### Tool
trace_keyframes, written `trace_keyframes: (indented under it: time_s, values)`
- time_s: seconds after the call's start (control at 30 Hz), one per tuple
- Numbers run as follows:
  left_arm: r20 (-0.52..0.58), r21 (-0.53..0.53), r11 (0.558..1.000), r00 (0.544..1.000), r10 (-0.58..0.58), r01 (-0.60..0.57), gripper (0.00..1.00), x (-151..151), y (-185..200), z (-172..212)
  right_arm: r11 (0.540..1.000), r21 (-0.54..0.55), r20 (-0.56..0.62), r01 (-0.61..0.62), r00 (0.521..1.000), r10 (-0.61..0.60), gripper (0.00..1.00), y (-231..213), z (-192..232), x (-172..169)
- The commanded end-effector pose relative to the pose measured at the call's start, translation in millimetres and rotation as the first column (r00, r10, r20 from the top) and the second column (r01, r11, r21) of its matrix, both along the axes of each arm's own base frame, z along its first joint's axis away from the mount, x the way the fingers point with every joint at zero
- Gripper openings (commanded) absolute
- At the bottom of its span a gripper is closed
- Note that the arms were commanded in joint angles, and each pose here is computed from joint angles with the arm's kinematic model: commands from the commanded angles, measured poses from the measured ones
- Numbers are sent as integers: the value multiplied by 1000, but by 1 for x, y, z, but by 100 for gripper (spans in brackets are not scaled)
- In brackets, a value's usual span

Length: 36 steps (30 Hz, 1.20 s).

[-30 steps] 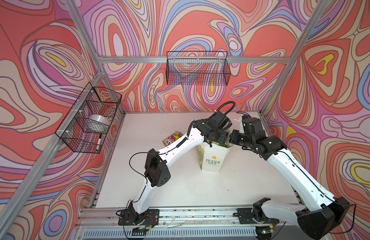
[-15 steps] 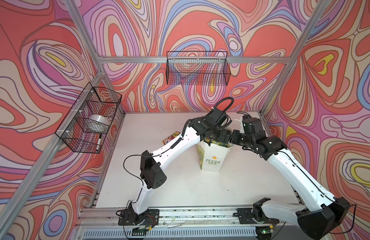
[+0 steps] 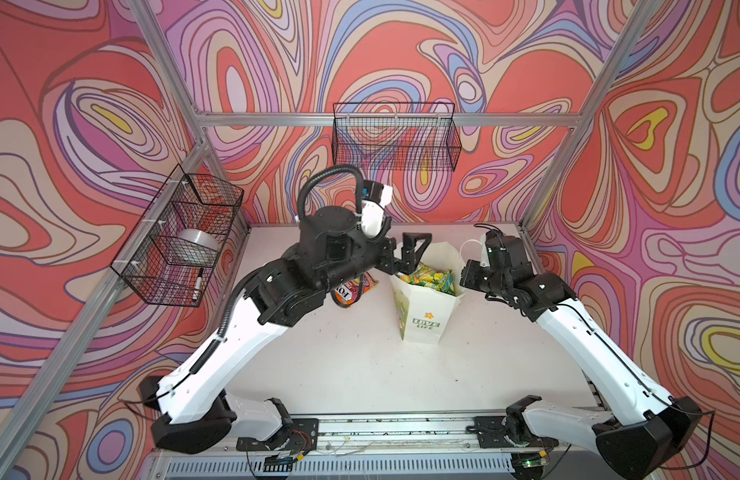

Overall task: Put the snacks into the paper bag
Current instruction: 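Raise the left gripper out of the paper bag toward the FOX'S FRUITS bag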

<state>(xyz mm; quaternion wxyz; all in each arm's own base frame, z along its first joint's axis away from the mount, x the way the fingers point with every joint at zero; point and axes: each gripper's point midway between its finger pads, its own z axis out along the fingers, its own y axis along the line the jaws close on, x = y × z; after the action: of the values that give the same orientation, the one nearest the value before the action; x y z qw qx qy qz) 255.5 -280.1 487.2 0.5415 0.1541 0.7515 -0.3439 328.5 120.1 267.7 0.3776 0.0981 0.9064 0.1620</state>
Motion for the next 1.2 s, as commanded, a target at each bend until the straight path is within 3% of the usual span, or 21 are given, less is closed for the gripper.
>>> trace_keyframes:
  time_s: [0.0,0.13,0.23,0.33,0.47,0.6,0.73,0.97,1.17]
  values:
    - [-25,78,977,979,203,-201,100,20,47,-34,1000,14,62,-10,998,9,0,2,19,0]
    - [-182,137,922,906,382,-362,100,34,106,-103,1000,16,58,-18,998,18,0,5,17,3]
    - [-279,193,894,851,445,-404,100,42,128,-155,1000,18,61,-22,998,21,0,6,17,6]
    - [-433,232,882,768,471,-410,100,60,143,-214,999,18,60,-28,998,27,0,8,17,6]
    - [-644,234,898,632,431,-373,100,91,143,-292,999,20,61,-31,998,30,0,8,18,7]
    - [-703,367,857,497,510,-361,100,120,145,-350,999,22,64,-27,998,26,0,7,20,5]
    - [-735,428,827,392,553,-365,100,143,141,-389,1000,20,70,-23,997,22,0,5,23,1]
    - [-717,491,768,310,624,-411,100,167,146,-416,1000,5,70,-7,998,7,0,-2,23,-4]
    - [-720,487,763,300,626,-425,100,181,142,-432,1000,9,66,-12,998,11,0,0,19,-3]
